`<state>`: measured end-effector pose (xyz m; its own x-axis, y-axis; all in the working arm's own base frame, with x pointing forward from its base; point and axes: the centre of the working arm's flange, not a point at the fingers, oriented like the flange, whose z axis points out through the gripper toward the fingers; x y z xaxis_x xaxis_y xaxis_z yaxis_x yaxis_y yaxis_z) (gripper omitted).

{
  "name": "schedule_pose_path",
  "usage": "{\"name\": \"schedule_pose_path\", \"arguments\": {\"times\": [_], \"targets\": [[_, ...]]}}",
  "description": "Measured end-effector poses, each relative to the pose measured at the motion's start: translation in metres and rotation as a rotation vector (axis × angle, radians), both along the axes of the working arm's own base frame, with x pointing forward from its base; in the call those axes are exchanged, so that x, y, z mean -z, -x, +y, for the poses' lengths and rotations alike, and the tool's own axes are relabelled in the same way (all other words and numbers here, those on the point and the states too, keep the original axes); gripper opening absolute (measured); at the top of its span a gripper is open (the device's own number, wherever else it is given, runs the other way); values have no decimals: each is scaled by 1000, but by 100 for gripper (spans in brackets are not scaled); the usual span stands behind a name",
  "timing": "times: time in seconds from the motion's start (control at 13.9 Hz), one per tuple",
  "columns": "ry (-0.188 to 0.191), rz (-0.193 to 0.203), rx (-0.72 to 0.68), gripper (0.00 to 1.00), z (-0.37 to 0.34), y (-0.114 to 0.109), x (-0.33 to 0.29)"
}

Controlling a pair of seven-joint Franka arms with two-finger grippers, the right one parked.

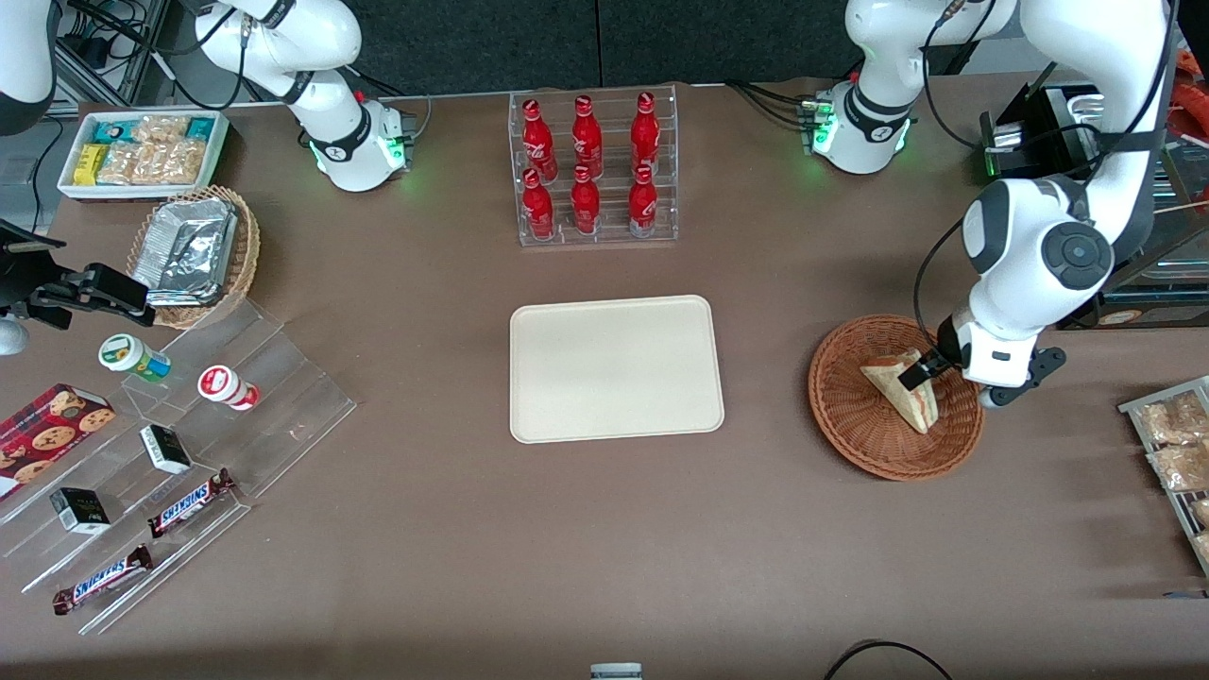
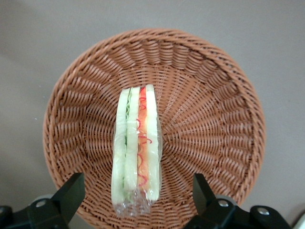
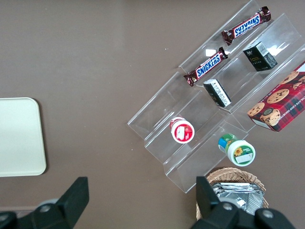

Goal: Place sandwich from basket to tray
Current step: 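Close the left gripper on the wrapped triangular sandwich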

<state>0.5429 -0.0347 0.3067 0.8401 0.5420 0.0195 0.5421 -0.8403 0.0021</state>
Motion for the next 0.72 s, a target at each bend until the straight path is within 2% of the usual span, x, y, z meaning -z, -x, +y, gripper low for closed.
{"name": "schedule_pose_path", "arguments": {"times": [0.43, 0.51, 0.72], "targets": [[12, -15, -40, 98, 2, 16, 51], [14, -17, -58, 90, 2, 20, 57], [16, -15, -86, 55, 2, 23, 64]]}}
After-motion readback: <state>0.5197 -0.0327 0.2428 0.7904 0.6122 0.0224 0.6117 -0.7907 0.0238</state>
